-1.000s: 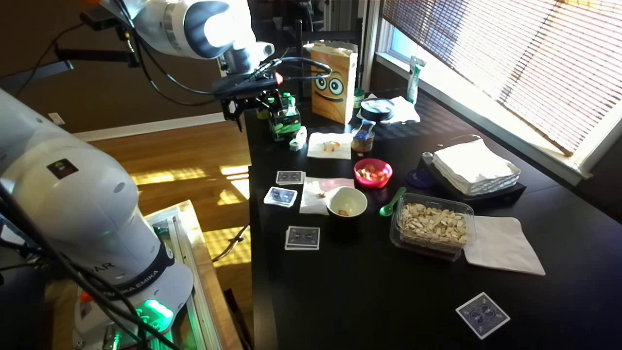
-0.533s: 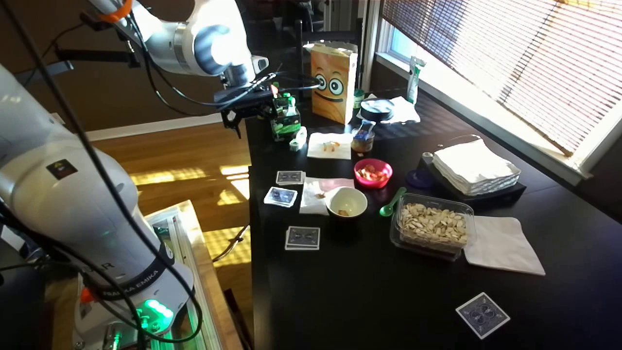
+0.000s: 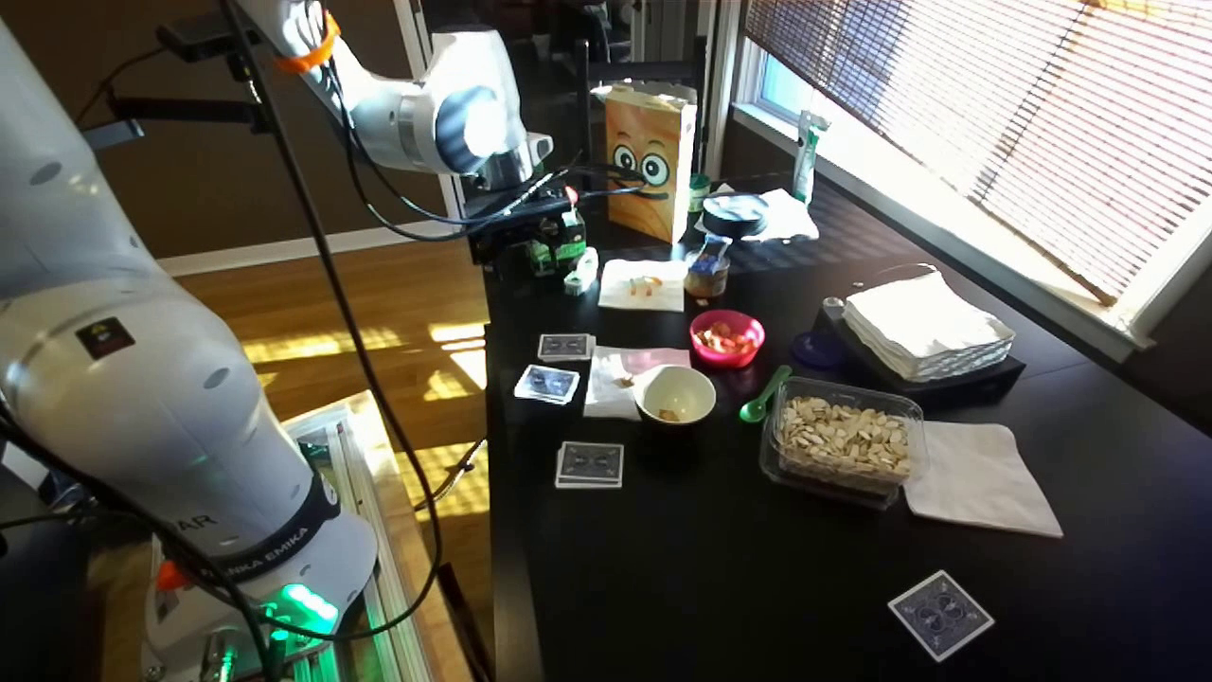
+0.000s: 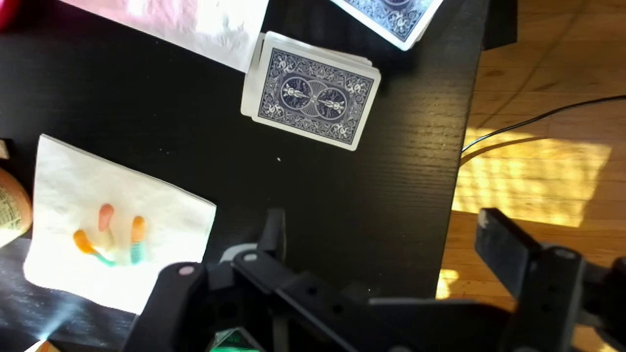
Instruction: Pick up one card from the left pile of cards, put it on the pile in the middle, pick up the middle pile of cards and put them on the cards on the right
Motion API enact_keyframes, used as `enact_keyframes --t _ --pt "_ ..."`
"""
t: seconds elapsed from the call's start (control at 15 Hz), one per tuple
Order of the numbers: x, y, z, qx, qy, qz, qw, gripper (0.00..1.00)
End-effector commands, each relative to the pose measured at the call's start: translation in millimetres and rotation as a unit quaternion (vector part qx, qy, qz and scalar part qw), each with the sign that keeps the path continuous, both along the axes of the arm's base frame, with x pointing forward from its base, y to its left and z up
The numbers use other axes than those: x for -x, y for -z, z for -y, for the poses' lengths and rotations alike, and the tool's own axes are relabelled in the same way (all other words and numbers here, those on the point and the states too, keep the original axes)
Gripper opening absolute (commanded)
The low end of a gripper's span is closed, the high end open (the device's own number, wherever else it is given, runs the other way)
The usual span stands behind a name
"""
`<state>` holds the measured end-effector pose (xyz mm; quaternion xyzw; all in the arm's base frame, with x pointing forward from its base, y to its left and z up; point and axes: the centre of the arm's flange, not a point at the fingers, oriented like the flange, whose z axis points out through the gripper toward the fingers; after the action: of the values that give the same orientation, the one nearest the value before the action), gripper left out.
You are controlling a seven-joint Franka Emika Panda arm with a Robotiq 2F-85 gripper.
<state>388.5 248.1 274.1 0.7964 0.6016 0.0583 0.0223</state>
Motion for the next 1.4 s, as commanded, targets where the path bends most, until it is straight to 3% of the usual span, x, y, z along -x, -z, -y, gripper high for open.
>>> enact_keyframes --t 0.0,0.27,0.53,0.6,1.0,1.13,1.33 --pt "-19.3 12.1 -12.4 0.016 0.064 -0.019 0.9976 1.0" --pt "-18.6 24.7 -17.7 0.021 0.186 -0.042 0.9814 1.0" --pt "-19.8 44.5 -17.8 0.021 0.299 -0.039 0.9533 1.0" --pt "-12.5 31.3 -8.8 0.015 0.256 -0.042 0.9658 1.0" --pt "-12.0 34.1 -8.6 0.017 0.259 -0.044 0.9646 1.0" --pt "-16.7 45.6 -14.0 0.03 0.31 -0.056 0.9486 1.0" --pt "-21.8 56.4 -15.8 0.03 0.398 -0.054 0.9152 1.0"
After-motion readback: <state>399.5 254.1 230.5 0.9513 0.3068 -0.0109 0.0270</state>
